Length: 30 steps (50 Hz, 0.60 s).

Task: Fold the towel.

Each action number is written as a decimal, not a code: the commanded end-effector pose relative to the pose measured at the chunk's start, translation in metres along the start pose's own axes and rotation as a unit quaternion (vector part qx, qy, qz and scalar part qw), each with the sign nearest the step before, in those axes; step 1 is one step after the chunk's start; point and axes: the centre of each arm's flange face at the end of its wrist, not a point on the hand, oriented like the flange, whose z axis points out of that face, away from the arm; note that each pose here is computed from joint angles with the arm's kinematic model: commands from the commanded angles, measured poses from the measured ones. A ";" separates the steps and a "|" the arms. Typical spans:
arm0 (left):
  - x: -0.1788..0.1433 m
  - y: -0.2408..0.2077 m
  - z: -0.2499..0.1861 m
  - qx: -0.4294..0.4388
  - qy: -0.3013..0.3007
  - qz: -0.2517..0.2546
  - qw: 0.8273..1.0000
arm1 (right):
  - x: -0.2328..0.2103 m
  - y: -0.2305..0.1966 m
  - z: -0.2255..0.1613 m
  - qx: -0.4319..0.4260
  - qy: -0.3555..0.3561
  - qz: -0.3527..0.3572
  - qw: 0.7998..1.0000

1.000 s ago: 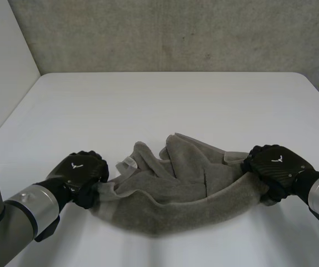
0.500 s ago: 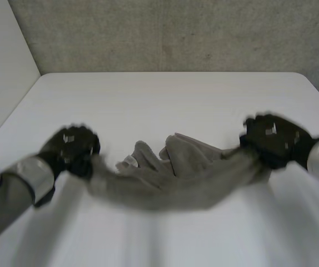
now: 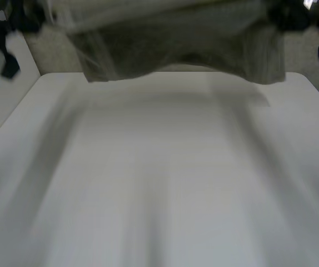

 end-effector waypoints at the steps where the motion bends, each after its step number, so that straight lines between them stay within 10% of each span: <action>1: 0.006 0.080 -0.056 -0.137 0.031 -0.028 0.990 | -0.033 0.072 -0.044 -0.113 -0.045 0.010 0.993; 11: 0.014 0.147 -0.102 -0.230 0.052 -0.020 0.972 | -0.091 0.144 -0.108 -0.254 -0.108 0.010 0.961; 30: -0.017 0.165 -0.122 -0.317 0.014 0.026 0.948 | -0.090 0.147 -0.129 -0.343 -0.119 0.053 0.930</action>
